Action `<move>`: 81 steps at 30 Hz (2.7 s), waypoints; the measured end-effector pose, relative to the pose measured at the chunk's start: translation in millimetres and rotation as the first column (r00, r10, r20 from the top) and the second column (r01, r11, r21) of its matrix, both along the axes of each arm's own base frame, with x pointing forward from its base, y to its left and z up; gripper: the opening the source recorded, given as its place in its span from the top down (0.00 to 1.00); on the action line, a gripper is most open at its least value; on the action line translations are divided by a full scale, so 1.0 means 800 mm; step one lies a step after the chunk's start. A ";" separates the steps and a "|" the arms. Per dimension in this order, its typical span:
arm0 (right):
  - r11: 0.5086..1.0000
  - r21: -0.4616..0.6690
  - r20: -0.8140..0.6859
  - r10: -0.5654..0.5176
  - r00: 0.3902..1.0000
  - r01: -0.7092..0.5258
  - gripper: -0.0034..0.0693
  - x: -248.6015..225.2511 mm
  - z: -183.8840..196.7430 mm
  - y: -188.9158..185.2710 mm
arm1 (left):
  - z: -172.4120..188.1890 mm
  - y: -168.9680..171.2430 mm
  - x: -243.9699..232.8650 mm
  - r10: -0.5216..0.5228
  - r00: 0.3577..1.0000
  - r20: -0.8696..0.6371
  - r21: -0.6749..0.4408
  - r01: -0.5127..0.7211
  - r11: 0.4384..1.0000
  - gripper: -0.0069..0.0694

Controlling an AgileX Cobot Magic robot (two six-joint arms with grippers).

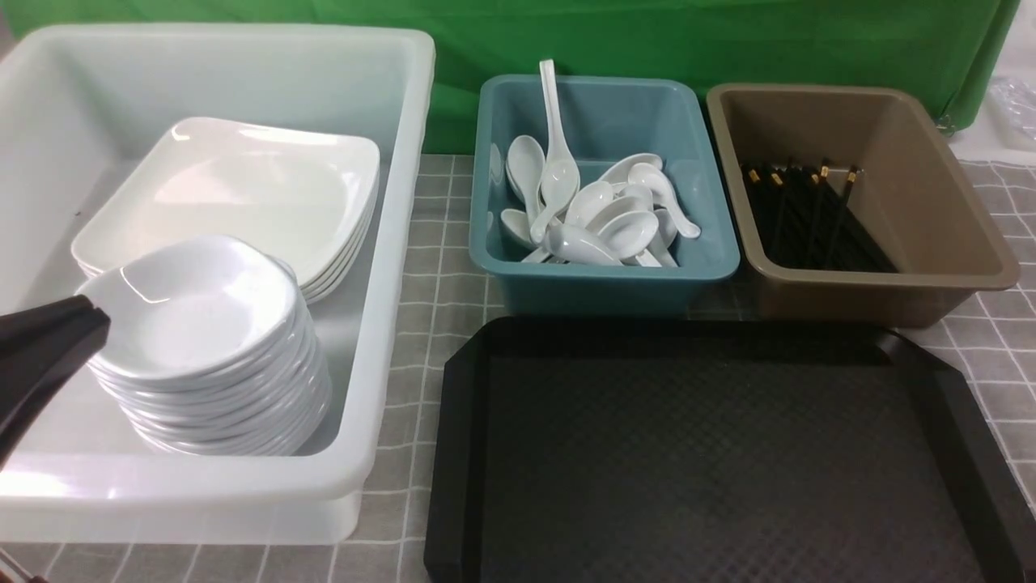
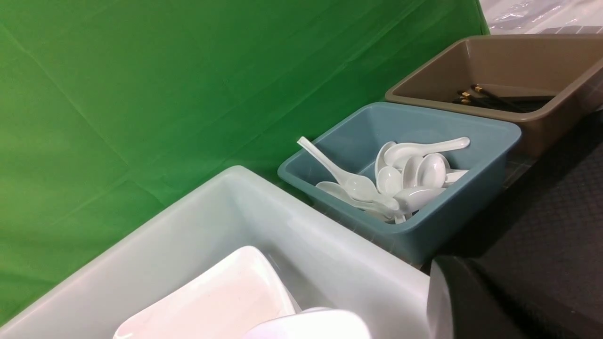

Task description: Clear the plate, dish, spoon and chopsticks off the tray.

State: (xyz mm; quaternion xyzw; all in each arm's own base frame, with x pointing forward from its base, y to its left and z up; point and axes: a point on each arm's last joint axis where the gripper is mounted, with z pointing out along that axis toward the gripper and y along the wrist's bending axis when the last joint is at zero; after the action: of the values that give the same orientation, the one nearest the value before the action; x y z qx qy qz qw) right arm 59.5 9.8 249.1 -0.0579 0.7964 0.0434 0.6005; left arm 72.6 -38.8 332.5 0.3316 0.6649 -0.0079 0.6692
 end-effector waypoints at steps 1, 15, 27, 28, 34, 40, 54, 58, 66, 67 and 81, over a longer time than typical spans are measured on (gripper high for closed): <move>1.000 0.002 0.026 -0.026 0.999 0.026 0.93 -0.002 -0.018 -0.003 | 0.000 0.000 0.000 0.000 1.000 0.000 0.000 0.000 1.000 0.91; 0.998 -0.009 -0.030 -0.062 0.998 0.062 0.92 -0.009 -0.091 -0.005 | -0.001 0.000 0.000 -0.001 1.000 -0.002 0.008 0.001 1.000 0.91; 0.998 -0.009 -0.030 -0.062 0.998 0.062 0.90 -0.009 -0.091 -0.005 | -0.001 0.000 0.000 -0.001 1.000 -0.003 0.009 0.001 1.000 0.91; 0.998 -0.009 -0.030 -0.062 0.998 0.062 0.90 -0.009 -0.091 -0.005 | -0.001 0.000 0.000 -0.001 1.000 -0.003 0.009 0.001 1.000 0.91; 0.998 -0.009 -0.030 -0.062 0.998 0.062 0.88 -0.009 -0.091 -0.005 | -0.001 0.000 0.000 -0.001 1.000 -0.003 0.009 0.001 1.000 0.91; 0.998 -0.009 -0.029 -0.062 0.998 0.062 0.85 -0.009 -0.091 -0.005 | 0.002 0.001 0.001 0.015 1.000 -0.025 -0.092 -0.017 0.996 0.91; 0.998 -0.009 -0.030 -0.062 0.998 0.062 0.83 -0.009 -0.092 -0.005 | -0.078 0.046 -0.019 0.420 0.903 -0.097 -0.440 -0.417 0.795 0.91; 0.998 -0.010 -0.030 -0.062 0.998 0.062 0.82 -0.009 -0.092 -0.005 | -0.129 0.049 -0.025 0.464 0.873 -0.152 -0.454 -0.479 0.751 0.91; 0.998 -0.008 -0.029 -0.063 0.998 0.063 0.79 -0.009 -0.091 -0.005 | -0.180 0.047 -0.021 0.430 0.842 -0.325 -0.458 -0.538 0.708 0.91; 0.998 -0.008 -0.029 -0.063 0.998 0.063 0.79 -0.009 -0.091 -0.005 | -0.179 0.047 -0.021 0.429 0.844 -0.322 -0.462 -0.535 0.707 0.91; 0.998 -0.007 -0.029 -0.063 0.998 0.063 0.74 -0.009 -0.091 -0.005 | -0.177 0.047 -0.021 0.431 0.848 -0.308 -0.471 -0.529 0.706 0.91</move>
State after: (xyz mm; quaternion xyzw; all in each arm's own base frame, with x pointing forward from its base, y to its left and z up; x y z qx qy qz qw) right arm 52.3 5.4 176.0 -0.0338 0.8067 0.0229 0.5896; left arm 55.8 -1.3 190.5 -0.0577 0.7543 -0.0485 0.6522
